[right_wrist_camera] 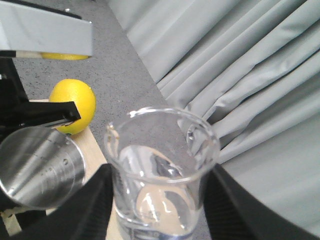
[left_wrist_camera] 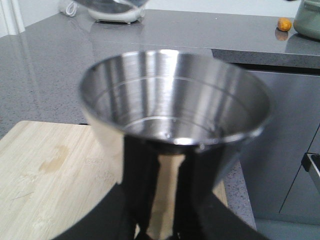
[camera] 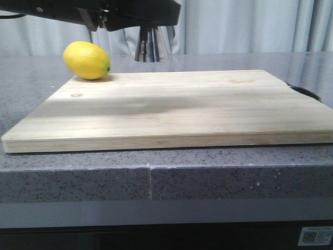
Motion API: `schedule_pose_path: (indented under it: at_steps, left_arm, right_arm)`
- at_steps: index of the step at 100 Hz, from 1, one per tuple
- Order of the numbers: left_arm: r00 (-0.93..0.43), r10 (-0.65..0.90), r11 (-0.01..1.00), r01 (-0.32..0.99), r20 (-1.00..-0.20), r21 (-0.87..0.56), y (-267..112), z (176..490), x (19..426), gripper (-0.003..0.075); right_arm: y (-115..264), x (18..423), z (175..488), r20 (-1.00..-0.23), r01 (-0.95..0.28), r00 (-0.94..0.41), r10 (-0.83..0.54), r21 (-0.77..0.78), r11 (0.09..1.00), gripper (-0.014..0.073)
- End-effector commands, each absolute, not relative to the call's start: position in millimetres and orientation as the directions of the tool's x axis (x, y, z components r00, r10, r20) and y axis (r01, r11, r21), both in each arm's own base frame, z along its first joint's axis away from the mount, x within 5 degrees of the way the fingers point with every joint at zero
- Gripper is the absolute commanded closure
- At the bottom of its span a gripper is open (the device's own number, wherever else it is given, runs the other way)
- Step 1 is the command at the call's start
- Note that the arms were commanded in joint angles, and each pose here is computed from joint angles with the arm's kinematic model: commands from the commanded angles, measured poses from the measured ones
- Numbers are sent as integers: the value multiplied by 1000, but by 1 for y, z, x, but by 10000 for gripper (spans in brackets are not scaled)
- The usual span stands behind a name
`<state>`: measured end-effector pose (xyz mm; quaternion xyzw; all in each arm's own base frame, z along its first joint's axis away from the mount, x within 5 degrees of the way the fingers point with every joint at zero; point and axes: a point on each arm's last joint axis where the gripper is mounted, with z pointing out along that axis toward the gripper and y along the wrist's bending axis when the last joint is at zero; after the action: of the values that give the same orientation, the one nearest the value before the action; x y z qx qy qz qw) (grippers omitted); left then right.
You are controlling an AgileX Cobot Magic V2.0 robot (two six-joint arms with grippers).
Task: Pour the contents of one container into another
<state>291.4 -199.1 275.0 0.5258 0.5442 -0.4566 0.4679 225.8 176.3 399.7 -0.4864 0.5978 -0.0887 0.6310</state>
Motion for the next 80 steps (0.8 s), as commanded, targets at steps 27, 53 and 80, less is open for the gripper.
schedule_pose_path:
  at_steps: [27,53,80]
  left_arm:
    - [32,8,-40,999,-999,31,-201,310,278,739]
    - [32,9,-37,999,-999,31,-201,310,278,739]
    - [32,10,-36,999,-999,31,-201,310,278,739]
  right_arm:
    - [173,217,424,-650,-410,361,-669,-755,512,389]
    - [172,217,425,-640,-404,365,-676,-763,505,389]
    - [172,217,425,-628,-396,370,-685,-773,496,389]
